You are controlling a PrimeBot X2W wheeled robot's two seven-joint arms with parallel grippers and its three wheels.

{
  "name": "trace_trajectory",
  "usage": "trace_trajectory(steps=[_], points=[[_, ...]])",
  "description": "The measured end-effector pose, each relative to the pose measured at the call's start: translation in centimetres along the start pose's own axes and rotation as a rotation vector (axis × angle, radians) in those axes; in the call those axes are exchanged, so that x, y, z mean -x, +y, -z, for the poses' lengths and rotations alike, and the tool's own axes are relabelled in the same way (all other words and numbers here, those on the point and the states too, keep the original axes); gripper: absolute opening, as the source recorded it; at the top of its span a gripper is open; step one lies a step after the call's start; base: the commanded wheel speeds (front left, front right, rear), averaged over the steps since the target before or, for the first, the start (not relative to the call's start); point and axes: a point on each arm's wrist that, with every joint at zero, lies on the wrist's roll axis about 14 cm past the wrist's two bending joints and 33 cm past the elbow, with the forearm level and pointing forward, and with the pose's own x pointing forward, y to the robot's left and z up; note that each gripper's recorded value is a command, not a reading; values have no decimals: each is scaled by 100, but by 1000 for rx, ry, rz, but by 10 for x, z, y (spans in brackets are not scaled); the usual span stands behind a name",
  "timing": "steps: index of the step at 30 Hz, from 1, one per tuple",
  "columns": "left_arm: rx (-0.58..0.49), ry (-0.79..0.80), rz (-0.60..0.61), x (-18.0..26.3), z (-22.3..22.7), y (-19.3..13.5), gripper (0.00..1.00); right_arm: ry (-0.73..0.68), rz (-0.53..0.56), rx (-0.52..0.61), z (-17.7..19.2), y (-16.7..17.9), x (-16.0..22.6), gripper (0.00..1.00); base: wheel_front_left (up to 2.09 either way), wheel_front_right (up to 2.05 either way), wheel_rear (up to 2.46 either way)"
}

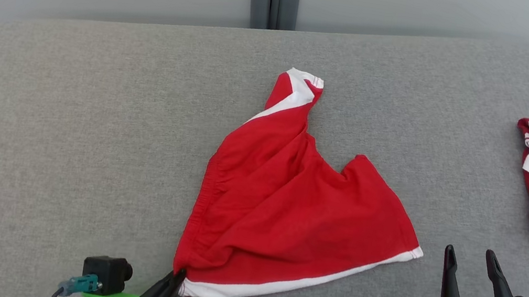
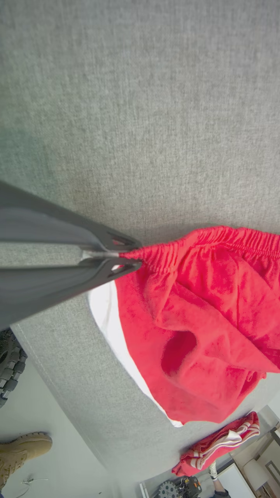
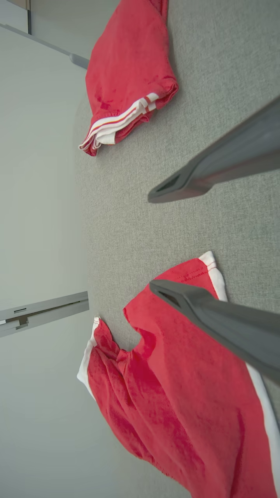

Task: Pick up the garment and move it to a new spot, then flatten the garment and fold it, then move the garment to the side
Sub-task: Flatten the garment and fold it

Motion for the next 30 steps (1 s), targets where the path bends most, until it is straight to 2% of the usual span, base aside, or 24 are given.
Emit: trace_trajectory(steps=[4,5,6,10,14,17,23,27,30], points=[[38,-59,-65,6,-1,17,2,-2,-27,4,0,8,-3,100,0,0,0],[45,-85,-78,8,-5,20,46,-2,-31,4,-1,9,-3,100,0,0,0],[50,-103,-82,8,-7,21,99,-2,-33,4,0,10,-2,100,0,0,0],[-9,-165,-133,17,-10,30,100,-10,-39,1,-3,12,2,100,0,0,0],[-12,-263,-171,27,-22,33,100,-38,-26,0,-11,7,6,100,0,0,0],[-159,-321,-214,37,-38,38,100,-72,-18,8,-22,4,11,100,0,0,0],[-266,-522,-295,66,-82,33,100,-142,-18,21,-44,3,14,100,0,0,0],[-288,-590,-341,86,-91,36,100,-165,-38,21,-51,9,16,100,0,0,0],[-285,-613,-322,94,-91,33,100,-175,-46,10,-54,12,17,100,0,0,0]])
